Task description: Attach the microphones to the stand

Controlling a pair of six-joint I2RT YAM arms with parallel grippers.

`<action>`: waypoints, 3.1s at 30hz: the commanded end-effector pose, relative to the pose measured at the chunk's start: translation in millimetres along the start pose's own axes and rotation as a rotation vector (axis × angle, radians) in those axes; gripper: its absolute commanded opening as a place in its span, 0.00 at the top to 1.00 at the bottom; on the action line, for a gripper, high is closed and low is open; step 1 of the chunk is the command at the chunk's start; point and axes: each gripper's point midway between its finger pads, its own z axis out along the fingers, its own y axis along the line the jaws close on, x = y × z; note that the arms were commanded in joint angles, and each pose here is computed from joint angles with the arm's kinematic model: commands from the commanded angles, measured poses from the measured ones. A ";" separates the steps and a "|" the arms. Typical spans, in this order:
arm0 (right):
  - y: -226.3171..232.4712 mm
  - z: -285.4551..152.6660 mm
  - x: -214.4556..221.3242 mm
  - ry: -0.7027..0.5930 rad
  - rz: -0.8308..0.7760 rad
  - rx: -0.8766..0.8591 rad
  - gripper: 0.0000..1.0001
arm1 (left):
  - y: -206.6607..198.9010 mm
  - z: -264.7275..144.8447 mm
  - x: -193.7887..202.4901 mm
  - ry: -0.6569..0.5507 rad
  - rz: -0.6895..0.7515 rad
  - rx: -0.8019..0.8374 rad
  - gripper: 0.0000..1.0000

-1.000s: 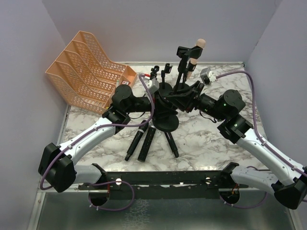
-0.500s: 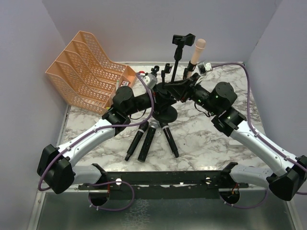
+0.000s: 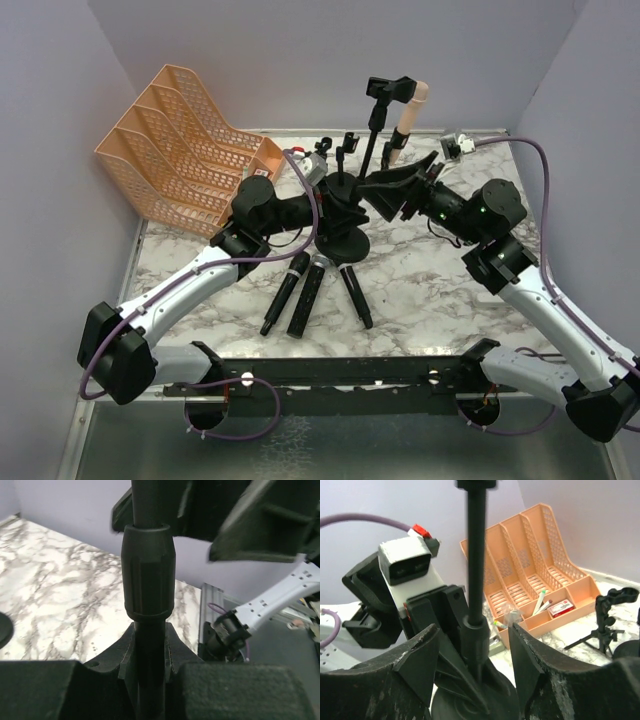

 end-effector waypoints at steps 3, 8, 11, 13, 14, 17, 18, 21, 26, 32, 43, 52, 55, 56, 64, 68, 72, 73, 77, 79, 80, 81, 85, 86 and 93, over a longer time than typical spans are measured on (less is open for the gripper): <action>18.5 -12.8 15.9 0.067 0.055 -0.126 0.39 | -58.0 -9.0 -36.2 -0.030 0.102 0.243 1.00; 24.3 -14.3 14.5 0.066 0.054 -0.159 0.44 | -68.5 -12.5 -36.0 -0.013 0.123 0.304 1.00; 27.1 -13.2 12.1 0.060 0.045 -0.181 0.53 | -71.7 -13.5 -34.0 -0.005 0.134 0.327 1.00; 28.9 -10.7 13.1 0.069 0.041 -0.200 0.60 | -71.9 -13.4 -33.5 -0.003 0.141 0.333 1.00; 29.1 -9.1 14.7 0.078 0.041 -0.209 0.63 | -71.3 -12.9 -34.3 -0.004 0.142 0.332 1.00; 27.6 -2.9 21.9 0.105 0.044 -0.229 0.75 | -67.8 -8.3 -38.3 -0.013 0.146 0.320 1.00; 26.6 -1.2 24.1 0.114 0.041 -0.233 0.81 | -63.7 -5.7 -40.4 -0.021 0.144 0.300 1.00; 17.4 4.4 31.1 0.129 0.030 -0.208 0.98 | -45.5 2.6 -48.6 -0.061 0.137 0.204 1.00; -26.6 14.3 41.0 0.117 -0.012 -0.008 0.99 | -0.4 10.6 -61.2 -0.126 0.149 -0.036 1.00; -83.7 25.6 46.5 0.098 0.039 0.275 0.99 | 42.6 18.0 -66.0 -0.158 0.174 -0.216 1.00; -139.4 0.6 41.3 -0.006 0.127 0.651 0.71 | 61.9 24.9 -45.7 -0.129 0.138 -0.260 1.00; -116.4 -7.1 -2.3 -0.113 0.108 0.596 0.37 | 39.1 18.7 -10.5 -0.040 0.115 -0.127 1.00; -113.7 -2.3 -10.8 -0.123 0.094 0.584 0.37 | 33.4 15.8 -6.4 -0.032 0.115 -0.103 1.00; -113.4 -1.2 -13.4 -0.126 0.088 0.583 0.37 | 32.4 15.1 -5.3 -0.030 0.115 -0.098 1.00; -98.0 18.5 -25.9 -0.114 0.032 0.474 0.53 | 24.7 12.7 -0.6 -0.022 0.108 -0.062 1.00; -88.3 29.2 -25.0 -0.085 0.017 0.405 0.69 | 24.7 11.1 1.9 -0.021 0.098 -0.064 1.00; -87.1 32.9 -25.0 -0.082 -0.008 0.384 0.93 | 31.7 7.7 5.2 -0.029 0.069 -0.113 0.88; -87.2 33.3 -25.7 -0.083 -0.019 0.383 0.99 | 35.6 6.2 7.1 -0.032 0.055 -0.137 0.78; -87.2 34.3 -26.5 -0.087 -0.112 0.355 0.99 | 50.5 -3.0 16.9 -0.042 0.011 -0.238 0.40; -84.9 34.3 -24.0 -0.092 -0.174 0.323 0.99 | 57.6 -10.4 20.8 -0.052 -0.005 -0.295 0.28; -86.8 33.7 -23.4 -0.099 -0.196 0.324 0.99 | 61.5 -14.7 23.3 -0.053 -0.012 -0.326 0.25; -91.1 33.0 -22.5 -0.102 -0.215 0.339 0.99 | 65.4 -19.7 25.0 -0.055 -0.015 -0.360 0.23; -115.9 29.3 -13.7 -0.130 -0.274 0.430 0.99 | 81.7 -41.1 34.7 -0.044 -0.032 -0.500 0.20; -121.4 29.0 -8.7 -0.135 -0.288 0.441 0.99 | 84.2 -45.2 36.8 -0.038 -0.038 -0.527 0.20; -152.3 31.8 20.2 -0.190 -0.406 0.481 0.99 | 96.1 -63.0 48.9 0.023 -0.064 -0.645 0.19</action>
